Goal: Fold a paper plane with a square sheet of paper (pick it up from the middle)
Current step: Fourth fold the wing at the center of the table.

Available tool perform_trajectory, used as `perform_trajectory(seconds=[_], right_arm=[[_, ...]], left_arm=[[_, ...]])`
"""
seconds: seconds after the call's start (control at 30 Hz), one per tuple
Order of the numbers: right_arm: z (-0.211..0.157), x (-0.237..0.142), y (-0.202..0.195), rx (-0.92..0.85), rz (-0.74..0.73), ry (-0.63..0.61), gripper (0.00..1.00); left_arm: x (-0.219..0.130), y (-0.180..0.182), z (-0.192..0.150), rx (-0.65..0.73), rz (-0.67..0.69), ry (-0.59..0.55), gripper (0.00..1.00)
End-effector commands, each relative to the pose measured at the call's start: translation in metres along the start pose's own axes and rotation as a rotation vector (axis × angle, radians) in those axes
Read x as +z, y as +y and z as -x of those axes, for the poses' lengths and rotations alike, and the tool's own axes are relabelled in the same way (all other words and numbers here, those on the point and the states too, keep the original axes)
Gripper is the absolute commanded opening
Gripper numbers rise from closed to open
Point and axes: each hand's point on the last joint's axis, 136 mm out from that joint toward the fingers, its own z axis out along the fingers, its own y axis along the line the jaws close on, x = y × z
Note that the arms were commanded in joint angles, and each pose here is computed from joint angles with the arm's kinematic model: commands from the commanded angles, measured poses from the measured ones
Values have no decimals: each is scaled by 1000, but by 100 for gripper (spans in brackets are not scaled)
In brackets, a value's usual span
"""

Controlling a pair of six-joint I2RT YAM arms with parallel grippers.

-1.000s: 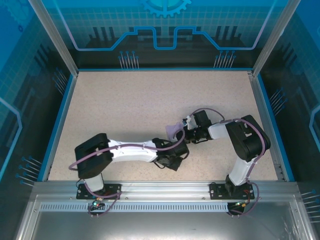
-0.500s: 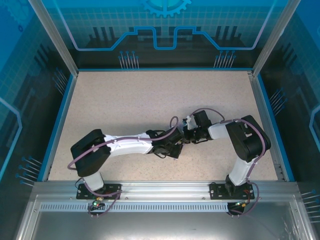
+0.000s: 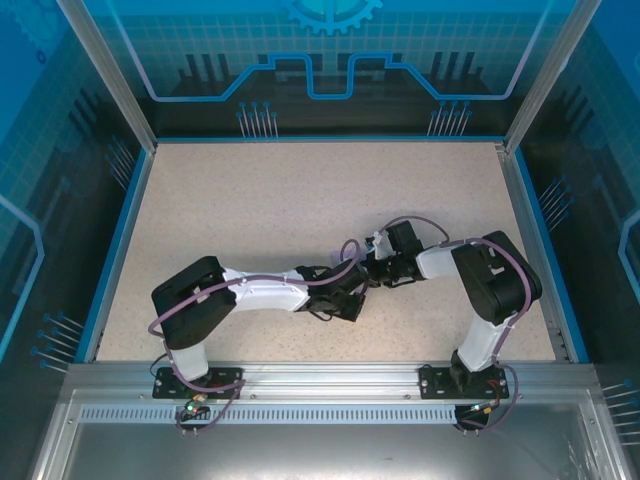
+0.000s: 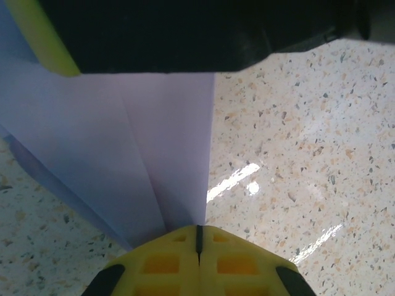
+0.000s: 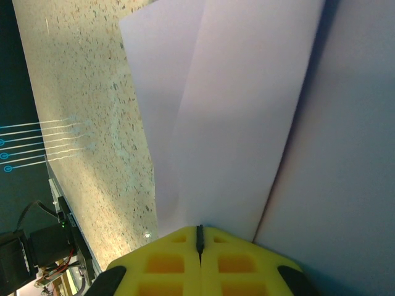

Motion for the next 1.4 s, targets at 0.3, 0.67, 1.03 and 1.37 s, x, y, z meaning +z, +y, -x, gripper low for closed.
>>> perform_trajectory(seconds=[0.3,0.67,1.03,1.37], right_arm=[[-31,0,-69,113,-242,35,5],[-28,-2,-68,115,-240,28,5],[-23,-6,-59,103,-218,13,5],[-11,-19,-25,60,-151,-18,11]], left_arm=[[15,38,-55,-88,54,119,0],[5,20,-57,-123,-71,110,0],[-15,-4,-56,-120,-187,133,0],[-52,-19,3,-111,-228,-73,0]])
